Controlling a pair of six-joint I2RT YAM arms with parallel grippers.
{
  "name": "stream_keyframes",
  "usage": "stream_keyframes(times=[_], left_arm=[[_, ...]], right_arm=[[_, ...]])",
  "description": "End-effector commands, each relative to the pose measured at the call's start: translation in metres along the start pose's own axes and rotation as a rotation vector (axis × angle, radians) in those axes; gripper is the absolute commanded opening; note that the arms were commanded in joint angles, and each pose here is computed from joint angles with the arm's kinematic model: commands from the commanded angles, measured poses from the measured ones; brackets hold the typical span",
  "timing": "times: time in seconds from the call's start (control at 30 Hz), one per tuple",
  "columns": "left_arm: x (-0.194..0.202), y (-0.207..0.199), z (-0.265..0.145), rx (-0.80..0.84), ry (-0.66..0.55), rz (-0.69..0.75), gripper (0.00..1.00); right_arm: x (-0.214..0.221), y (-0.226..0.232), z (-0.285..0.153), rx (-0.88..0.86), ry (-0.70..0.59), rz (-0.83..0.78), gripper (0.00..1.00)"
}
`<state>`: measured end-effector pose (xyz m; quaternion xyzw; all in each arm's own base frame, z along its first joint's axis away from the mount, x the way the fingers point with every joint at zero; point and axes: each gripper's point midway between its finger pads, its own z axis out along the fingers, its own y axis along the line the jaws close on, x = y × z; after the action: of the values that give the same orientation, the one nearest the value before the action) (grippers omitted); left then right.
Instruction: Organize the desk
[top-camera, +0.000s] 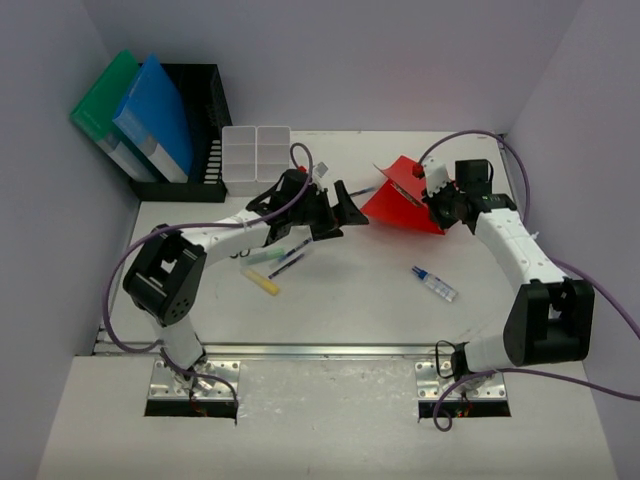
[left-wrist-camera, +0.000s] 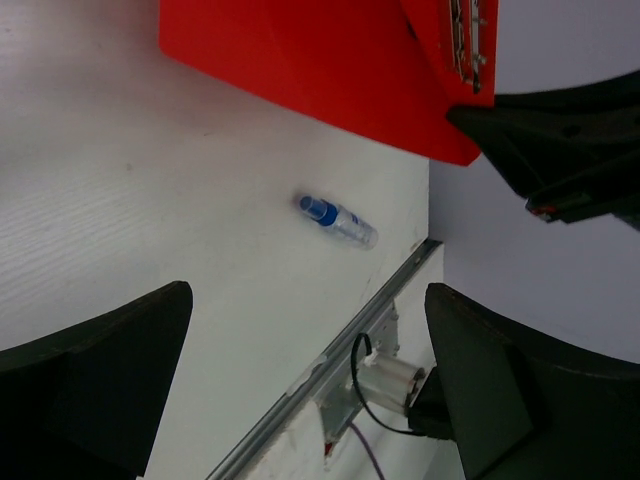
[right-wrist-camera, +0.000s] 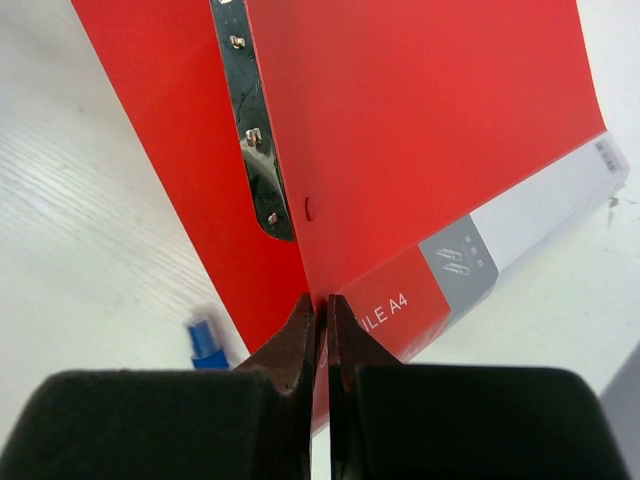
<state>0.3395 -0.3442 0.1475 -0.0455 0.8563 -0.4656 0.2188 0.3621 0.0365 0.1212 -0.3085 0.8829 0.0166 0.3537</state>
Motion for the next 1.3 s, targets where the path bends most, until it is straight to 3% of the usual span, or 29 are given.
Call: stream_keyframes(times=[0.0,0.13,0.4,0.57,0.7,0.93,1.27], left_arm=[[-0.022,-0.022,0.016,-0.049,-0.062,-0.150,1.00],[-0.029,-0.023,0.034,-0.128,-0.080,-0.231,1.00],[-0.041,-0.040,0.052,-0.080,-0.171,-0.225,1.00],[-0.055,-0.051,0.046,-0.115,-0.220,-0.161,1.00],[-0.046,-0.025,0.038,-0.191,-0.210,-0.155,1.00],[-0.066,-0.030,0.028,-0.102,-0.233,-0.217,1.00],[-0.062,-0.045,0.051,-0.016,-0.184,-0.232,1.00]], right_arm=[[-0.013,0.034,-0.010,-0.162,-0.016,0.158,0.00],[-0.022,0.043,-0.011,-0.214,-0.037,0.200,0.00],[-0.031,0.051,-0.008,-0.281,-0.035,0.262,0.00],[-0.014,0.051,0.001,-0.272,0.005,0.214,0.00],[0.007,0.055,0.008,-0.247,0.019,0.182,0.00],[0.007,0.064,0.006,-0.282,0.016,0.206,0.00],[-0.001,0.088,0.004,-0.330,0.006,0.220,0.00]])
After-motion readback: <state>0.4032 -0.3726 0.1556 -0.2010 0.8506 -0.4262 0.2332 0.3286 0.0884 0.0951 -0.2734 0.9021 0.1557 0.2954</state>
